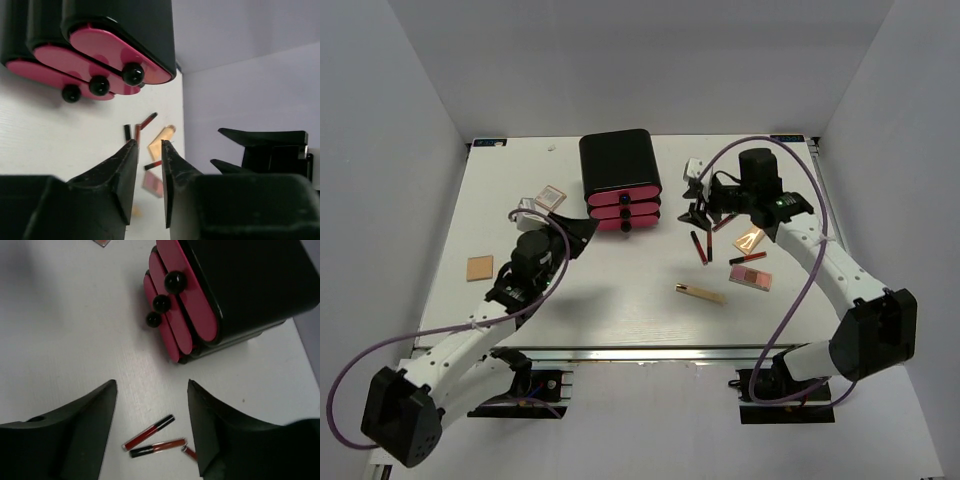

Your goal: Organize the makeup

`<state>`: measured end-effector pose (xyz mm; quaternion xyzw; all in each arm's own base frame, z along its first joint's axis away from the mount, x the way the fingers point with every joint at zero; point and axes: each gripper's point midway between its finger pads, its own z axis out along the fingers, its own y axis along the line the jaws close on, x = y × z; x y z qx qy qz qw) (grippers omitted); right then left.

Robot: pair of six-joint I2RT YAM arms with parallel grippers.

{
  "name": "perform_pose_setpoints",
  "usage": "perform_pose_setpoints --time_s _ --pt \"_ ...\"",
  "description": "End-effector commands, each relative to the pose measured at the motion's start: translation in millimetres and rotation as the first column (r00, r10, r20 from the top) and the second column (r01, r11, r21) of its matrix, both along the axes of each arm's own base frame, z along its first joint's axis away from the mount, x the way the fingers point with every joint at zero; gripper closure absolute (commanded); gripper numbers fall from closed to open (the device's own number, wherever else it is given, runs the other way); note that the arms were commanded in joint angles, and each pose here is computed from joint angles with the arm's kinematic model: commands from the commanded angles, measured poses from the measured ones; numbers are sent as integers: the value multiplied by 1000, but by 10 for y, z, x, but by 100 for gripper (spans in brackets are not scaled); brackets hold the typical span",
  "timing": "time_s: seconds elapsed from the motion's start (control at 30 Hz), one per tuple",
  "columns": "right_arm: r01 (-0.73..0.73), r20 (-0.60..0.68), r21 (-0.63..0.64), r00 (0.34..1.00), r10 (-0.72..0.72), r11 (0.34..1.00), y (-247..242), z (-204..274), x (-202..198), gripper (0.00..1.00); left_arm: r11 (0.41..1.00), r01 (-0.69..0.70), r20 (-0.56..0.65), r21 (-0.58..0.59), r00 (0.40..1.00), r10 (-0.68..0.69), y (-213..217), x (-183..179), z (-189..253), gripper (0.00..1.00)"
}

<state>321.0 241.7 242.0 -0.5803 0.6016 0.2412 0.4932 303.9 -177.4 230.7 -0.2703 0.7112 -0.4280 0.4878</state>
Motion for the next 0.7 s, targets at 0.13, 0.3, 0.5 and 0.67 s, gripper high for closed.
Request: perform_pose_setpoints --time_s 0.13,0.3,0.5,0.67 --pt "29 -34 252 999 -21 967 471 670 431 44 977 -136 -20 -167 991 135 -305 344 -5 46" --pt "147 -116 335 987 -114 931 508 823 557 35 953 -183 -68 -243 983 171 -500 464 -152 41" --pt "230 -146 331 971 -191 915 380 674 519 32 948 -225 -35 -224 974 223 -587 697 -195 41" --pt "236 -146 317 969 -199 918 324 573 421 31 957 -228 -23 -179 973 228 -695 856 -332 42"
